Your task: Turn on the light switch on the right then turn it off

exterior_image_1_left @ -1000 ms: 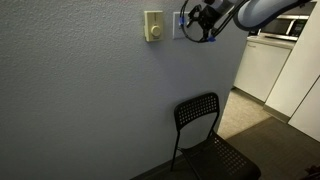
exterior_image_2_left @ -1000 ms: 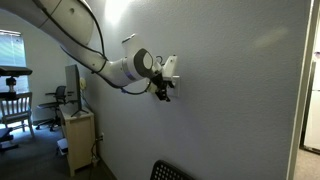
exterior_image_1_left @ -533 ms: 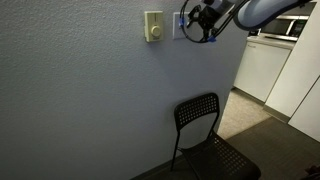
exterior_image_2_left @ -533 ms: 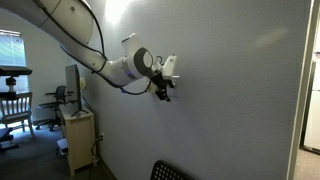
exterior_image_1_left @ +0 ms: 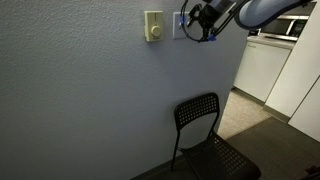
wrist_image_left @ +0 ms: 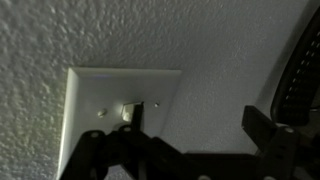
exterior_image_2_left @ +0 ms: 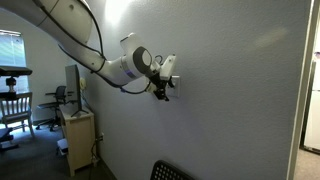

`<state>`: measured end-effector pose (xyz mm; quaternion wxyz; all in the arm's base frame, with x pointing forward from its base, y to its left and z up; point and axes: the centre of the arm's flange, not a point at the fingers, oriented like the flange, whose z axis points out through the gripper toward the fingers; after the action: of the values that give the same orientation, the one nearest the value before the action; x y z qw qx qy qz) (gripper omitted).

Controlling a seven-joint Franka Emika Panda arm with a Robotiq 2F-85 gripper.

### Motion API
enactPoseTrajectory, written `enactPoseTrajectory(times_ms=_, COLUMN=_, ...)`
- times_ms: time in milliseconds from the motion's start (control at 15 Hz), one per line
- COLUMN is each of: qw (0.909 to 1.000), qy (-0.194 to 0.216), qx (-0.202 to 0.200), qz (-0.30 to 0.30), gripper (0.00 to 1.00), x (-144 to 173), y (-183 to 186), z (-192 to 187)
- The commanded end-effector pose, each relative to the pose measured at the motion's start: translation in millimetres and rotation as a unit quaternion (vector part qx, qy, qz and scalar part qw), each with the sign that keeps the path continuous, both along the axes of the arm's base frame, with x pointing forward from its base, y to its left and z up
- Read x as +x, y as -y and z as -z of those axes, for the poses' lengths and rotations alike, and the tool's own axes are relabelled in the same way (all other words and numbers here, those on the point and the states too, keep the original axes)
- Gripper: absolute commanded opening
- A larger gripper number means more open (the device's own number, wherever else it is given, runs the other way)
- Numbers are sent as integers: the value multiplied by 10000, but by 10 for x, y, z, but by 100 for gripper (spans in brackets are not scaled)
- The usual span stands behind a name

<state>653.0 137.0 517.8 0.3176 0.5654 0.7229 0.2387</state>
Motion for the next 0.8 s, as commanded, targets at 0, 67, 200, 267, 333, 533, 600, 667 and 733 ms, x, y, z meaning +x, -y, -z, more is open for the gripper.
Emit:
enactPoseTrajectory(times_ms=0, qw=9993, qy=246, qx=52, qz=290, gripper=100, x=-153, y=-21, z=-418)
enactPoseTrajectory(times_ms=67, qw=9992, qy=181, qx=95, qz=333, gripper=100, x=-161, y=-30, z=-405)
enactPoseTrajectory(times_ms=200, qw=9988, qy=130, qx=225, qz=413, gripper=100, x=-144, y=-13, z=-375)
enactPoseTrajectory(times_ms=267, qw=9985, qy=179, qx=284, qz=433, gripper=100, x=-151, y=-6, z=-404)
enactPoseTrajectory(times_ms=333, qw=9983, qy=212, qx=320, qz=436, gripper=100, x=-167, y=-5, z=-441)
enactPoseTrajectory(times_ms=533, qw=9977, qy=321, qx=377, qz=473, gripper=100, x=-165, y=4, z=-566)
enactPoseTrajectory(times_ms=600, qw=9976, qy=321, qx=419, qz=452, gripper=100, x=-139, y=14, z=-572)
enactPoseTrajectory(times_ms=667, qw=9978, qy=319, qx=438, qz=394, gripper=100, x=-79, y=25, z=-557)
enactPoseTrajectory(times_ms=733, qw=9978, qy=305, qx=477, qz=354, gripper=100, x=-43, y=23, z=-550)
